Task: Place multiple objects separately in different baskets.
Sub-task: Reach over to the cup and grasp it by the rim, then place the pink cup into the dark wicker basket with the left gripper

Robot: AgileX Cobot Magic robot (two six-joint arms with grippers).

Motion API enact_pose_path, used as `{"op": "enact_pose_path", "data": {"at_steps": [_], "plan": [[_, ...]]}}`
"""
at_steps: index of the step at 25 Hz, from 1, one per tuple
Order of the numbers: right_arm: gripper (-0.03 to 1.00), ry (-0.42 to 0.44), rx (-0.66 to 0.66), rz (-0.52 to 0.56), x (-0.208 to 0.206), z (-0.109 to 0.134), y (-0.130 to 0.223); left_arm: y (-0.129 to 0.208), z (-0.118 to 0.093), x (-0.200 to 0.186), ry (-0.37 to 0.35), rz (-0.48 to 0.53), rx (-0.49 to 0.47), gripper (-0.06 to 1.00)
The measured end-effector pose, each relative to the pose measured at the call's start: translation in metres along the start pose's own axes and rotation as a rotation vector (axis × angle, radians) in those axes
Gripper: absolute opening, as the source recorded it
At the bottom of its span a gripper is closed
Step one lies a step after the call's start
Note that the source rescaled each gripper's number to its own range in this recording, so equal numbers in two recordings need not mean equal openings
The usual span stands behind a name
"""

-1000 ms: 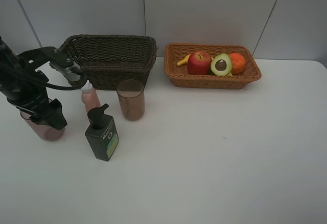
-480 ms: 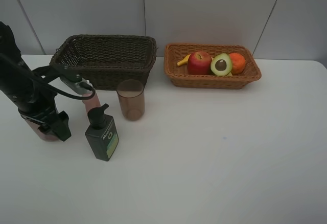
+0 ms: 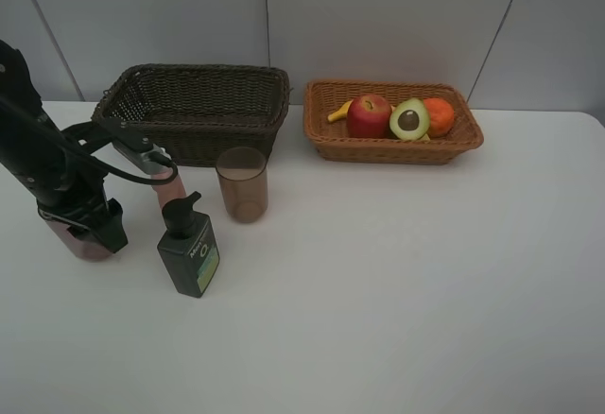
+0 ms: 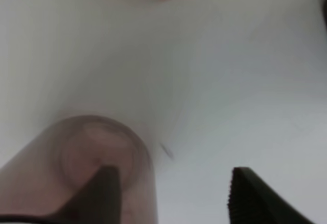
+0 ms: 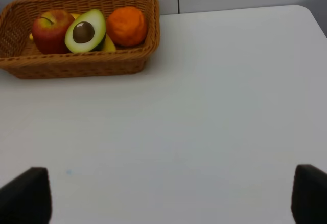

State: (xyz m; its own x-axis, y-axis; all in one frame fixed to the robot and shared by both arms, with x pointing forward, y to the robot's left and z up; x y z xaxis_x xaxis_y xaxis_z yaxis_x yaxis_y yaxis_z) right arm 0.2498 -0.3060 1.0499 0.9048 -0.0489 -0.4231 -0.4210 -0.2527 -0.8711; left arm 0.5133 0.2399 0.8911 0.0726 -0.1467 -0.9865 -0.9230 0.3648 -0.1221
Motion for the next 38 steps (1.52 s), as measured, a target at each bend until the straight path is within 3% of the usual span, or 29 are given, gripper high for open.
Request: {"op": "enact_pose_path", "data": {"at_steps": [3,5,6,26,32,38], "plan": [[1.0,0.0,0.0,0.0,0.0,0.0,0.0,0.0,0.0,0.0,0.0,0.0,0.0,0.21],[1.0,0.0,0.0,0.0,0.0,0.0,0.0,0.0,0.0,0.0,-0.001,0.0,0.003,0.04],[1.0,0.0,0.0,0.0,0.0,0.0,0.0,-0.001,0.001,-0.001,-0.005,-0.006,0.005,0.02],[1.0,0.0,0.0,0.0,0.0,0.0,0.0,0.003,-0.002,-0.007,0.01,0.021,0.004,0.02],[1.0,0.0,0.0,0.0,0.0,0.0,0.0,0.003,-0.003,-0.028,-0.021,-0.04,-0.023,0.02],[1.0,0.0,0.0,0.0,0.0,0.0,0.0,0.001,-0.001,-0.055,-0.068,-0.039,-0.044,0.02]]}}
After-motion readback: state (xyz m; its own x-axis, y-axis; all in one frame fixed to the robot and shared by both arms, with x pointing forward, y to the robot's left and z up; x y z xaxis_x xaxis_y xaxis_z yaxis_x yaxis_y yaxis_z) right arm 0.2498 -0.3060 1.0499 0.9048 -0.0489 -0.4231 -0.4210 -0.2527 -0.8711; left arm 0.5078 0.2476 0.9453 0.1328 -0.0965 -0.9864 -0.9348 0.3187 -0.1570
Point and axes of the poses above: a point on each arm's last joint axis where the gripper is mounted, x pointing out along that axis toward the gripper, z along the wrist's bending axis when the last joint is at zero, y = z × x, the point moved 2 cm from there along x, pointing out along that axis toward the gripper, and after that the axes turned 15 degrees about -x, right-handed, at the moved point
